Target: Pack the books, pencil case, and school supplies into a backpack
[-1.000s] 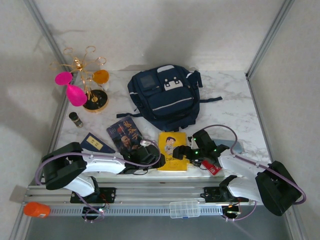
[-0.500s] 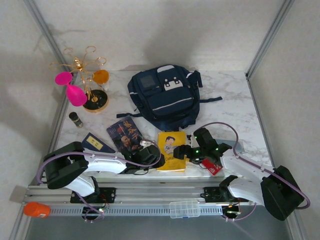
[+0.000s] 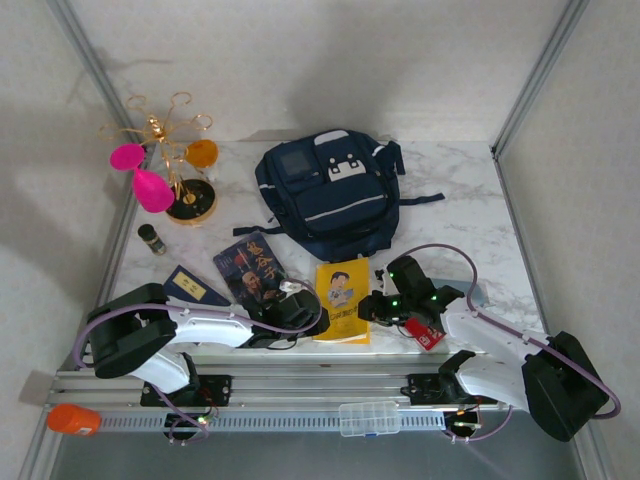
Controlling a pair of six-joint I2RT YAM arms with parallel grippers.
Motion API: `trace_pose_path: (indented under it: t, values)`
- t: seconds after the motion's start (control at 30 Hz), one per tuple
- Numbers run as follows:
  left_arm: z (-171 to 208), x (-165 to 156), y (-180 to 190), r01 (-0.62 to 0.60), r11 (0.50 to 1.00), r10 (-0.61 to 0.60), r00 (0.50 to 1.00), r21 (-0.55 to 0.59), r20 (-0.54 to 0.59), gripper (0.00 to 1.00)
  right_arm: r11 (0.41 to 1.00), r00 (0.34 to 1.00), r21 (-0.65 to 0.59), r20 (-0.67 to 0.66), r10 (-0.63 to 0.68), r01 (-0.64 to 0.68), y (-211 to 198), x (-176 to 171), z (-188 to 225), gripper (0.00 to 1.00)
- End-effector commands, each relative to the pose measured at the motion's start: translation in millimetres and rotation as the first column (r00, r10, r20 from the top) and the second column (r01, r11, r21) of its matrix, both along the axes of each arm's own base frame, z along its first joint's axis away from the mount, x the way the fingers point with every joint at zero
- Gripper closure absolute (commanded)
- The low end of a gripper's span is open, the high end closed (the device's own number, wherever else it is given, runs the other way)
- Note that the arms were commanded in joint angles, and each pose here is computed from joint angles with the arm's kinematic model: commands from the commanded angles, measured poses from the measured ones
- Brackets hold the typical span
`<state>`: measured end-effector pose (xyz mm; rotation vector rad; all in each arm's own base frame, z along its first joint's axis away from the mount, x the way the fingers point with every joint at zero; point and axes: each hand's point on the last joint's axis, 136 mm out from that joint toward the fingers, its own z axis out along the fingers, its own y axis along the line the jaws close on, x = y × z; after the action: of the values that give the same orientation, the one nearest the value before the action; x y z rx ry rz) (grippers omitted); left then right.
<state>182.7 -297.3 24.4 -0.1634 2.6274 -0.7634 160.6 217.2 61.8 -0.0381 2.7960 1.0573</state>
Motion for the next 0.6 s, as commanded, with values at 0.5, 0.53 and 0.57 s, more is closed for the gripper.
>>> trace_pose_path:
  t: [0.5, 0.53, 0.57]
  values:
    - [76.1, 16.1, 8.1, -0.028, 0.988, 0.052, 0.986, -0.15, 0.155, 0.47, 0.989, 0.961, 0.134, 0.274, 0.021, -0.06, 2.5, 5.9, 91.3, 1.0]
    - [84.4, 17.9, 9.7, -0.027, 0.986, 0.056, 0.984, -0.167, 0.166, 0.46, 0.987, 0.955, 0.148, 0.297, 0.021, -0.067, 2.8, 5.7, 101.4, 1.0]
    - [94.0, 19.9, 10.8, -0.021, 0.982, 0.056, 0.982, -0.189, 0.183, 0.44, 0.983, 0.947, 0.164, 0.32, 0.023, -0.08, 3.7, 4.8, 111.4, 1.0]
